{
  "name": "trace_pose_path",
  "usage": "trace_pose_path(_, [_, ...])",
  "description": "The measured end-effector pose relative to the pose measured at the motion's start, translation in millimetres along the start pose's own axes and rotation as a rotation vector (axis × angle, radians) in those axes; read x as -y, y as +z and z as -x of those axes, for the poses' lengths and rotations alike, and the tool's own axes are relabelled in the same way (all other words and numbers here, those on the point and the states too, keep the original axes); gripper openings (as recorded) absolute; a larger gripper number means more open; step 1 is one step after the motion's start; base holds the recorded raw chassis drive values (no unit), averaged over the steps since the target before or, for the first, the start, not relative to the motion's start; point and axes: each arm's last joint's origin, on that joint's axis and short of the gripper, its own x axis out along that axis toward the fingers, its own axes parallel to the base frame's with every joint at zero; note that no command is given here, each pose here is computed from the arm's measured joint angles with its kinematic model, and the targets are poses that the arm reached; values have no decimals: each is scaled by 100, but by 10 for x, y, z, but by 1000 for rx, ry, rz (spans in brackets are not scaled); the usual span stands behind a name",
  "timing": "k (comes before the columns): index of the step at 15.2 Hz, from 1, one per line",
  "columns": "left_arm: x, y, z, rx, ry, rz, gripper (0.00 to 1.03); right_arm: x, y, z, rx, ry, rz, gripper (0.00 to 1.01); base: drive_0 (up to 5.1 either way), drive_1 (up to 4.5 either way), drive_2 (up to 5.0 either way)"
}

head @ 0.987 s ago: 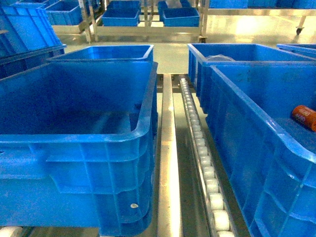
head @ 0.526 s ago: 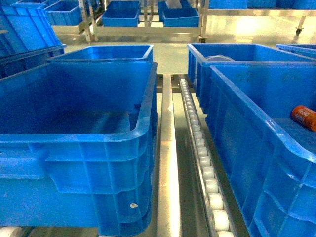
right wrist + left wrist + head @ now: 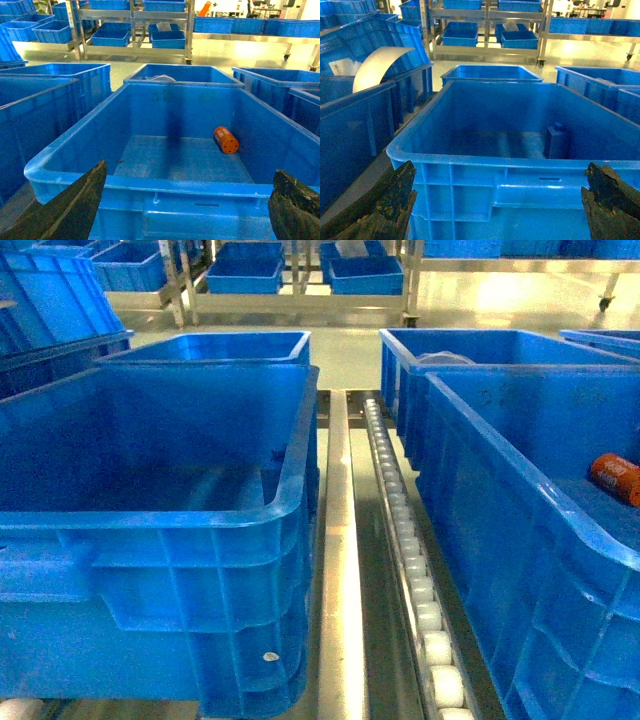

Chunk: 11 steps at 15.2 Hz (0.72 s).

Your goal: Sort blue parts and orange caps into right shelf containers

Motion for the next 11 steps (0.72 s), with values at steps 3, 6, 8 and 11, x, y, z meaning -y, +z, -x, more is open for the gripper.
trace_pose_path(3, [0,0,0,0,0,0,98,0,0,0,0,0,0,98,0,0,0])
trace_pose_path(6, [0,0,0,0,0,0,98,0,0,0,0,0,0,98,0,0,0])
trace_pose_path(8, [0,0,0,0,0,0,98,0,0,0,0,0,0,98,0,0,0])
trace_pose_path(11, [0,0,0,0,0,0,98,0,0,0,0,1,0,98,0,0,0])
